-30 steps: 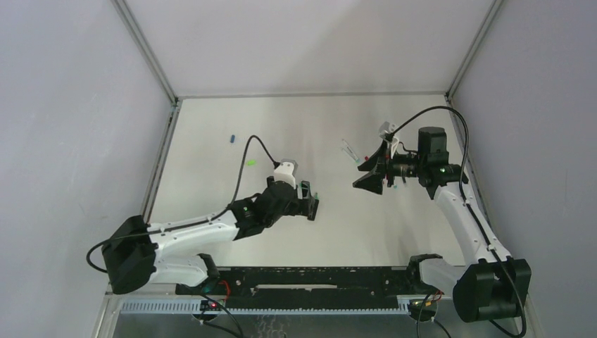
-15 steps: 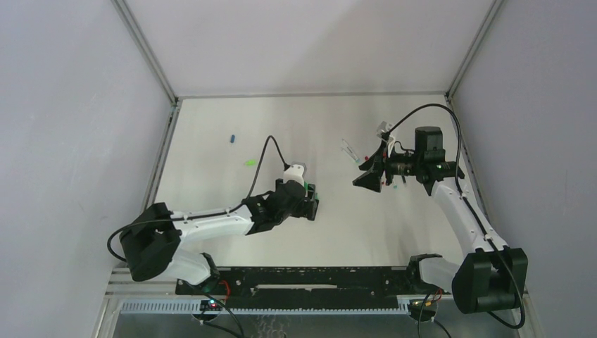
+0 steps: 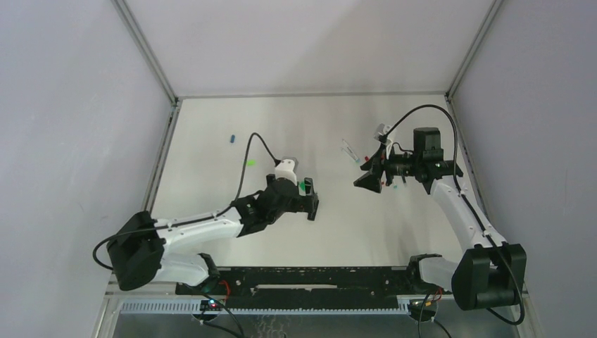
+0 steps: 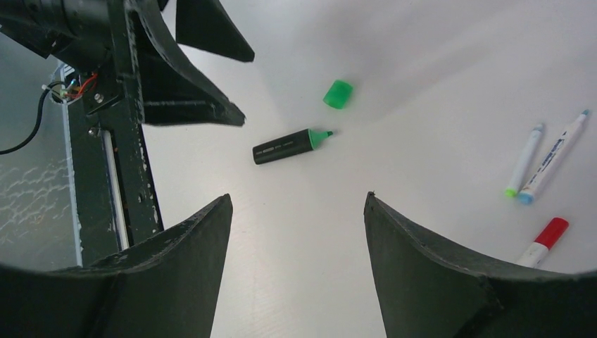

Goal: Insert the pens into the pen caps
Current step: Pick up the pen from the center of the board.

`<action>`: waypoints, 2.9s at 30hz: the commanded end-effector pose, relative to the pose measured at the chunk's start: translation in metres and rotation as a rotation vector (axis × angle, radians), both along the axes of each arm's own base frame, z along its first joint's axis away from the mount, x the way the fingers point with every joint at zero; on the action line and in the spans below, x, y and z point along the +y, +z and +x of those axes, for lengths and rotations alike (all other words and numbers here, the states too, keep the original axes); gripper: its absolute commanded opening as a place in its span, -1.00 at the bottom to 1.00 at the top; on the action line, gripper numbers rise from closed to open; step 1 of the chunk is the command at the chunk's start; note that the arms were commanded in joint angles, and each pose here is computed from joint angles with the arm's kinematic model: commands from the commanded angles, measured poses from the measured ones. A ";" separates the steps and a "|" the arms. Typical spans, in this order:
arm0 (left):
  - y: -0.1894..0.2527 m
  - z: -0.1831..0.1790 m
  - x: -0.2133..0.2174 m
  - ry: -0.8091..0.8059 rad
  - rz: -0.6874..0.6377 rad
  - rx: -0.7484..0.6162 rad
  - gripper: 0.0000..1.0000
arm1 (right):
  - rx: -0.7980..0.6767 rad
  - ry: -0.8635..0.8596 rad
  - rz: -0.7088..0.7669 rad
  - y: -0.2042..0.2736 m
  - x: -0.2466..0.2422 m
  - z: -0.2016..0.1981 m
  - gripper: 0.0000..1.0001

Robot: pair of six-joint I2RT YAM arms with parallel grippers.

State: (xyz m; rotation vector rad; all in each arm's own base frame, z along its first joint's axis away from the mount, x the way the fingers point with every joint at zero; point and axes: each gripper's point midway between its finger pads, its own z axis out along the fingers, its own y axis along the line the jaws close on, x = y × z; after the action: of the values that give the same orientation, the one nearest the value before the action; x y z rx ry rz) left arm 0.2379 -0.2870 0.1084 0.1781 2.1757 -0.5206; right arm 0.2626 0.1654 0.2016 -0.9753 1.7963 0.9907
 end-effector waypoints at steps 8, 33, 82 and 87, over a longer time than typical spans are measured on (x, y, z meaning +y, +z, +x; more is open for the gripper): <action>0.030 -0.004 0.020 0.010 -0.105 -0.087 0.84 | -0.012 0.004 -0.053 -0.002 -0.006 0.007 0.51; 0.026 0.002 0.012 -0.007 0.057 -0.023 0.59 | 0.010 -0.030 -0.130 -0.012 -0.017 0.014 0.52; -0.091 0.017 -0.049 -0.028 0.446 0.304 -0.09 | -0.010 -0.001 -0.051 0.010 -0.017 -0.001 0.51; -0.101 0.010 -0.047 -0.035 0.450 0.334 -0.22 | 0.000 0.009 -0.040 0.010 -0.015 -0.003 0.51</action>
State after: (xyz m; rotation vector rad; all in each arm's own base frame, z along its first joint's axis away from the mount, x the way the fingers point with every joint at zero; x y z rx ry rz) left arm 0.2557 -0.3300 0.0174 0.3912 2.5436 -0.0487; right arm 0.2557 0.1482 0.1957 -0.9862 1.8775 0.9614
